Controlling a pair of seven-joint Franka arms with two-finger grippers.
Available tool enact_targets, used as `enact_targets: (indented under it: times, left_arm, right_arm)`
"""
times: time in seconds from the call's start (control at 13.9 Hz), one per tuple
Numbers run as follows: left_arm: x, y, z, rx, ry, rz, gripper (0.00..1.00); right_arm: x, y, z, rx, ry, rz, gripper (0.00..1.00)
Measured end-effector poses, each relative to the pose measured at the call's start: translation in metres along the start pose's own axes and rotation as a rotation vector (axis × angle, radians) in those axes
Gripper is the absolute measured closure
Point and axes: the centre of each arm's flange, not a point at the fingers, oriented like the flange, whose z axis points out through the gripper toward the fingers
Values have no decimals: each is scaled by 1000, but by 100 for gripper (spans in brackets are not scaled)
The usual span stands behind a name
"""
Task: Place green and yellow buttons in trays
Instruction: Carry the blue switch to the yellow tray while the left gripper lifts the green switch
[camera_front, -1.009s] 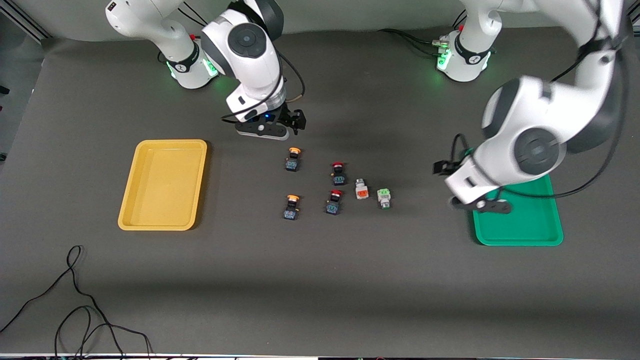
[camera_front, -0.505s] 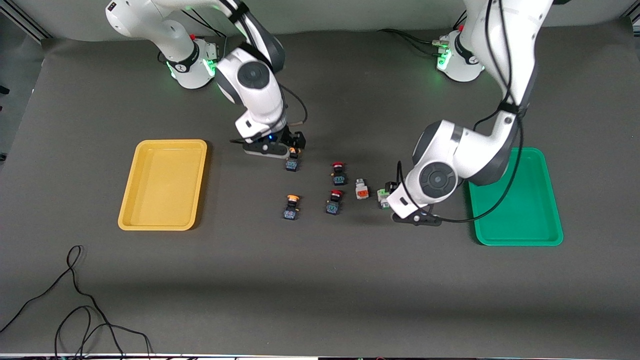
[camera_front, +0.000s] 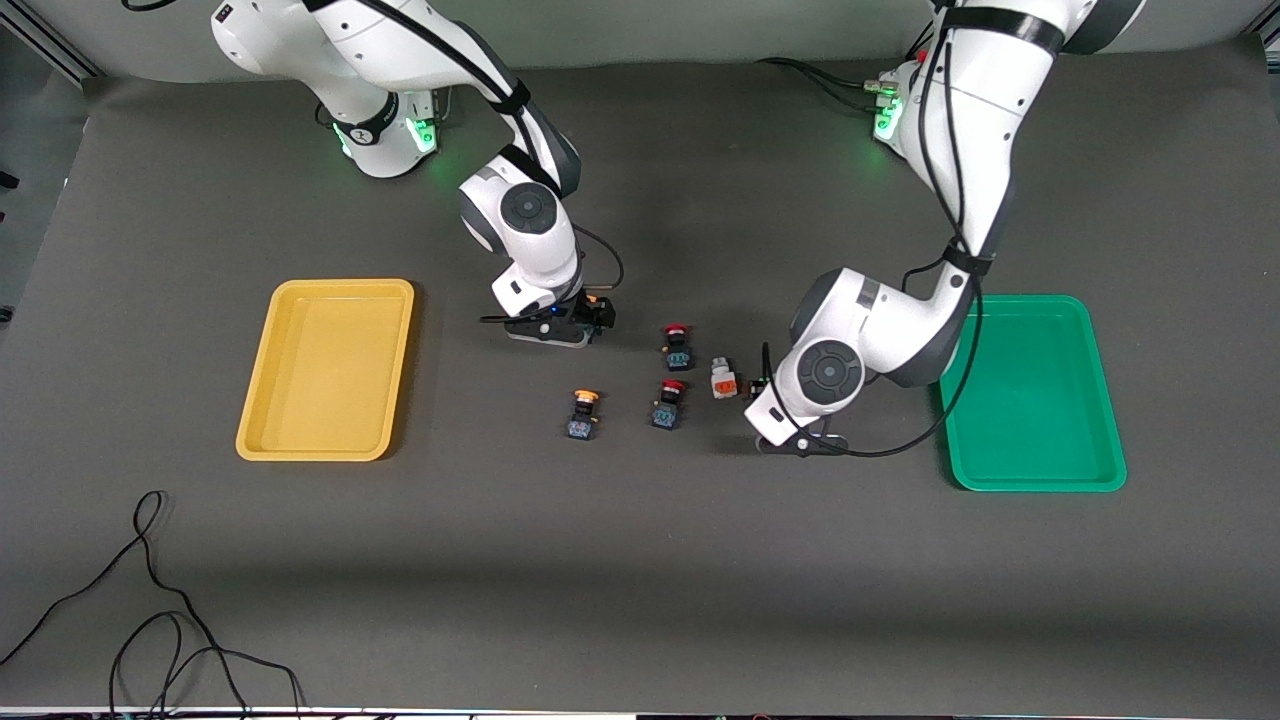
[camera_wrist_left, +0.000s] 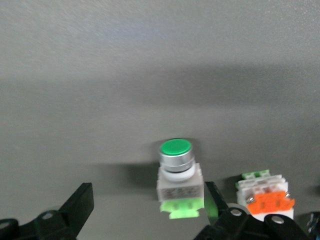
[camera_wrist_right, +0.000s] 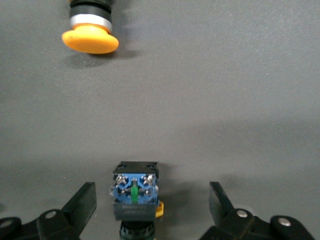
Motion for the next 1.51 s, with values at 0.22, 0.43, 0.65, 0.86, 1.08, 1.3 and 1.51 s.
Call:
enact_targets:
  times: [0.22, 0.43, 0.65, 0.86, 1.08, 1.3, 1.51]
  left_arm:
    - [-2, 7, 13, -30, -21, -60, 4]
    - [-2, 7, 14, -46, -33, -90, 17]
    - [-5, 11, 15, -52, -41, -155, 56]
    - [-8, 17, 13, -53, -38, -168, 59]
    - [-5, 6, -30, -56, -16, -170, 59]
    - [-14, -31, -130, -59, 12, -192, 59]
    - [-30, -108, -221, -36, 37, -180, 59]
  right_arm:
    - [-1, 1, 9, -4, -2, -1, 15]
    - [3, -5, 4, 10, 8, -2, 52]
    - [16, -19, -22, -16, -8, -1, 59]
    - [50, -32, -100, -70, -45, -3, 59]
    - [116, 6, -187, -94, -94, -72, 59]
    - [194, 108, -229, -76, -112, -190, 59]
    - [249, 223, -248, -79, -106, -308, 59]
